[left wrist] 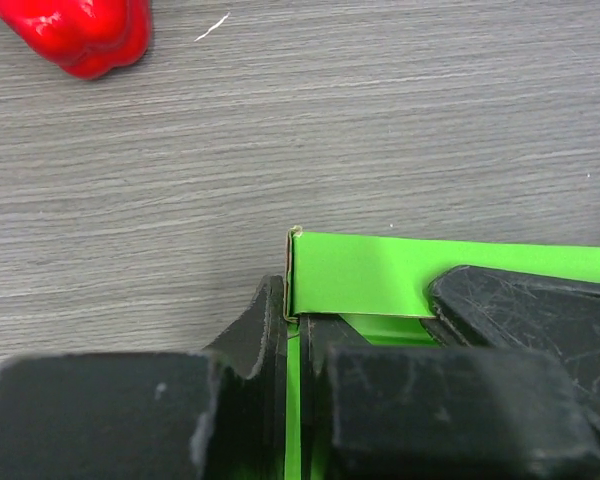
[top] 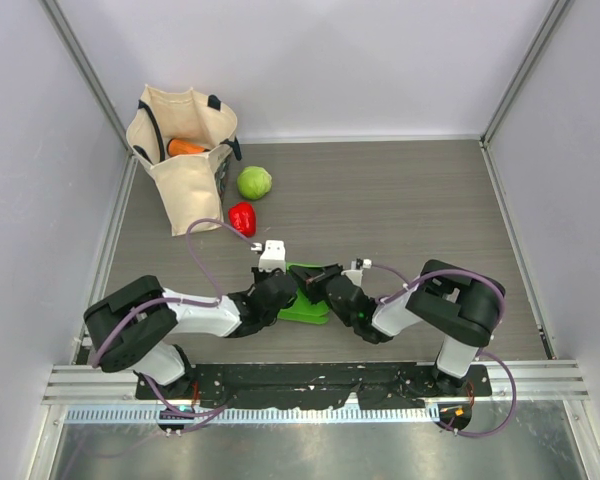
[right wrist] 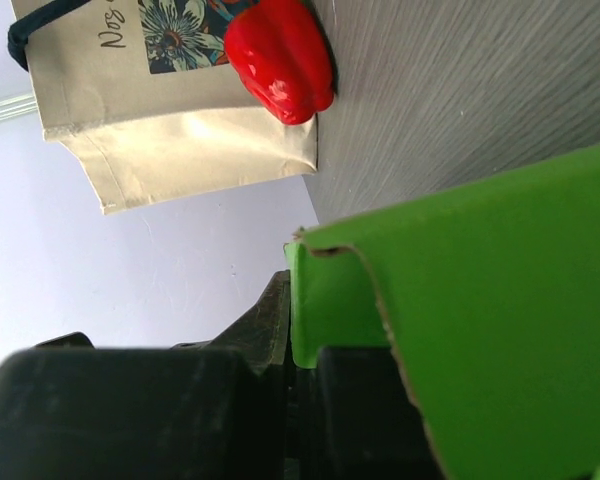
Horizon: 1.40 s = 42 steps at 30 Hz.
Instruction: Fold the paper box
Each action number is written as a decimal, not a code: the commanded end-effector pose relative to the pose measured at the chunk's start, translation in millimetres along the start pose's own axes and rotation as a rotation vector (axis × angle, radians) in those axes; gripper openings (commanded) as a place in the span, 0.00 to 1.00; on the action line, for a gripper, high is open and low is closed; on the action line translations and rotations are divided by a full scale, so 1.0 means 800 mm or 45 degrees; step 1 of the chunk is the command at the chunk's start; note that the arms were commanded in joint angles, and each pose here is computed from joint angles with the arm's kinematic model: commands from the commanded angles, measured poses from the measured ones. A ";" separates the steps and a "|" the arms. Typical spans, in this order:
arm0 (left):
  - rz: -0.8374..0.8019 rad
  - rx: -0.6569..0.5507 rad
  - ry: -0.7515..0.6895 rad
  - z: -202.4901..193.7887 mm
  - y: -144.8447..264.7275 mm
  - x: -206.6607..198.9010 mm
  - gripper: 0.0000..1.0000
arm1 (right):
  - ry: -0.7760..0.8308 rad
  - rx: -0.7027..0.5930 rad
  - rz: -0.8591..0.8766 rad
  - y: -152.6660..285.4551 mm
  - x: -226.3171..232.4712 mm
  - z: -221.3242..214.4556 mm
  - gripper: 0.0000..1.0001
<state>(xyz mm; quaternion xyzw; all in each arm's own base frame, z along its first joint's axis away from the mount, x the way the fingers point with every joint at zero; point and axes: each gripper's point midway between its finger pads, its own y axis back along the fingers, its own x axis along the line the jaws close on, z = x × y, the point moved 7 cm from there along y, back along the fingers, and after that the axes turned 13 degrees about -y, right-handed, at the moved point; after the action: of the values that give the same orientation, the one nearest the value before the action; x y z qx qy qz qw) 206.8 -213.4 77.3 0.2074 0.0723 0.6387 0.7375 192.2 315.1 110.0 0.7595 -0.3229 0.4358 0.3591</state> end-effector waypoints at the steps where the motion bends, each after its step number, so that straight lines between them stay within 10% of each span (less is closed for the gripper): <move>1: 0.222 0.062 -0.068 -0.012 -0.010 0.026 0.00 | 0.153 0.036 -0.176 0.012 -0.036 -0.001 0.03; 12: -0.031 -0.006 -0.022 -0.014 0.007 0.020 0.00 | 0.960 0.029 -0.382 0.062 -0.024 0.040 0.64; 20: -0.029 0.027 -0.020 -0.008 0.010 0.021 0.00 | 1.469 0.055 -0.520 0.128 0.050 0.058 0.69; 28: -0.020 0.049 -0.032 -0.006 0.011 0.020 0.00 | 1.409 0.074 -0.436 0.108 0.129 0.056 0.65; 42: -0.021 0.047 -0.032 -0.009 0.011 0.022 0.00 | 1.356 0.222 -0.477 0.037 0.105 0.031 0.55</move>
<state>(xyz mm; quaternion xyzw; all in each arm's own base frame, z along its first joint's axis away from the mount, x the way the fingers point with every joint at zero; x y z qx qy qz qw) 199.7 -198.6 78.5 0.2171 0.0776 0.6244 0.7463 201.7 246.3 165.2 0.5067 0.1194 0.6868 0.5073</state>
